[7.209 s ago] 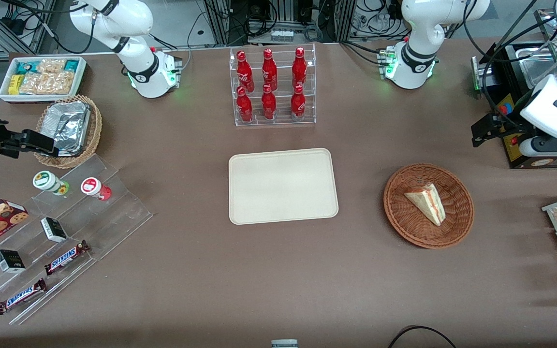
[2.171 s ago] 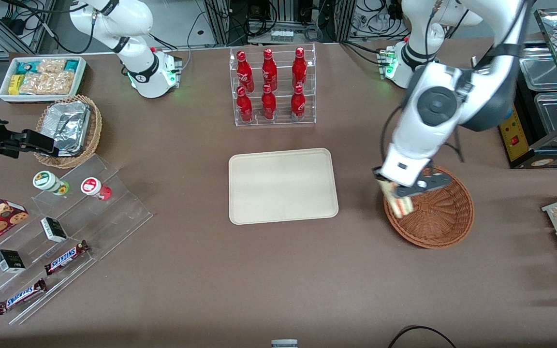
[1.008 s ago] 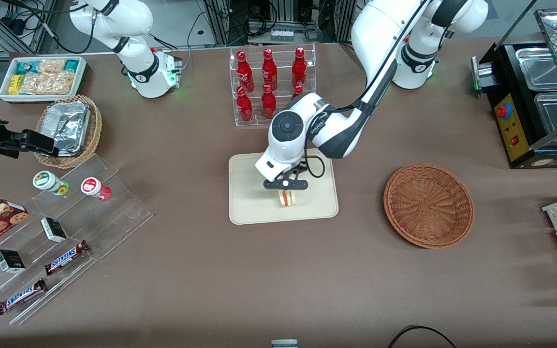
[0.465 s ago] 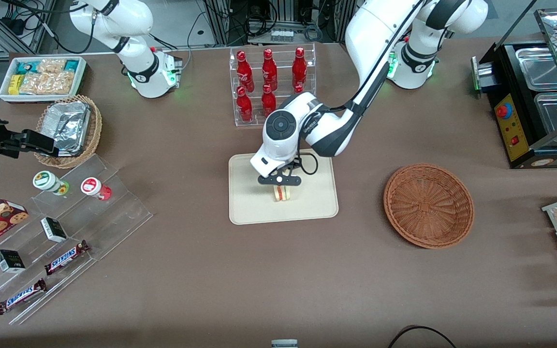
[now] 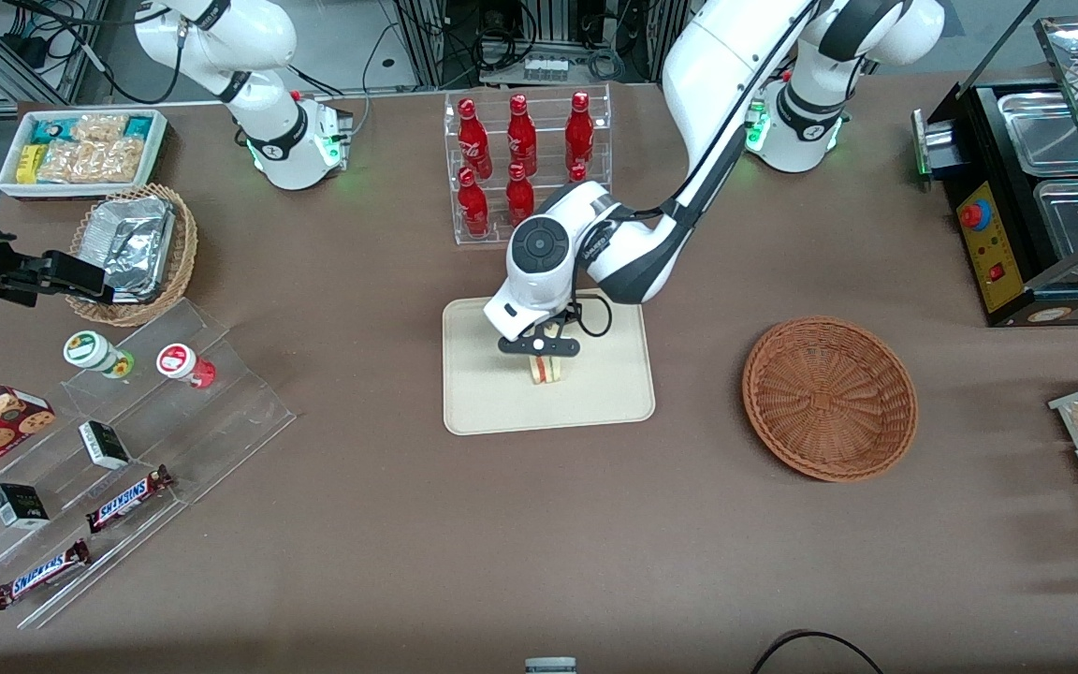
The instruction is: Place sandwich from basket to tray
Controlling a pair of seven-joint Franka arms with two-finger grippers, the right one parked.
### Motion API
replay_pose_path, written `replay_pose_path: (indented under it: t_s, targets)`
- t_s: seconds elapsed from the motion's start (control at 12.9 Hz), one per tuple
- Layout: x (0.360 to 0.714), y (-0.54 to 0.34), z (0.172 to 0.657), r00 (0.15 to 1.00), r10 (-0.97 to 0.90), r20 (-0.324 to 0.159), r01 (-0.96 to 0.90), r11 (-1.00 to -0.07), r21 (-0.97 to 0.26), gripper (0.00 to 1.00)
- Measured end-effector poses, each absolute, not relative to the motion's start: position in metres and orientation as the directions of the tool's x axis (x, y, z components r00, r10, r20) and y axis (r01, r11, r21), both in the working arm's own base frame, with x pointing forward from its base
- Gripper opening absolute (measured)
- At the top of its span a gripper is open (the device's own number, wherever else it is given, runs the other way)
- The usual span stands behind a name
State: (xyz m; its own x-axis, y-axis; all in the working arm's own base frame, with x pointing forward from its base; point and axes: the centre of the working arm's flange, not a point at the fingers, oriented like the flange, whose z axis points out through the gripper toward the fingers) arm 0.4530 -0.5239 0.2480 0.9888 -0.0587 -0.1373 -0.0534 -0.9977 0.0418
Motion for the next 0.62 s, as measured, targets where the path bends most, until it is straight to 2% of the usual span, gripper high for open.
replay_pose_path:
  t_s: [0.39,0.54,0.62]
  targets:
    - [0.458,-0.514,0.266,0.985,-0.046,-0.165,-0.045,-0.999,0.007,0.75]
    - [0.47,-0.494,0.31,0.983,-0.02,-0.18,-0.024,-0.999,-0.022,0.96]
    - [0.481,-0.478,0.34,0.985,0.001,-0.174,-0.003,-1.0,-0.022,1.0]
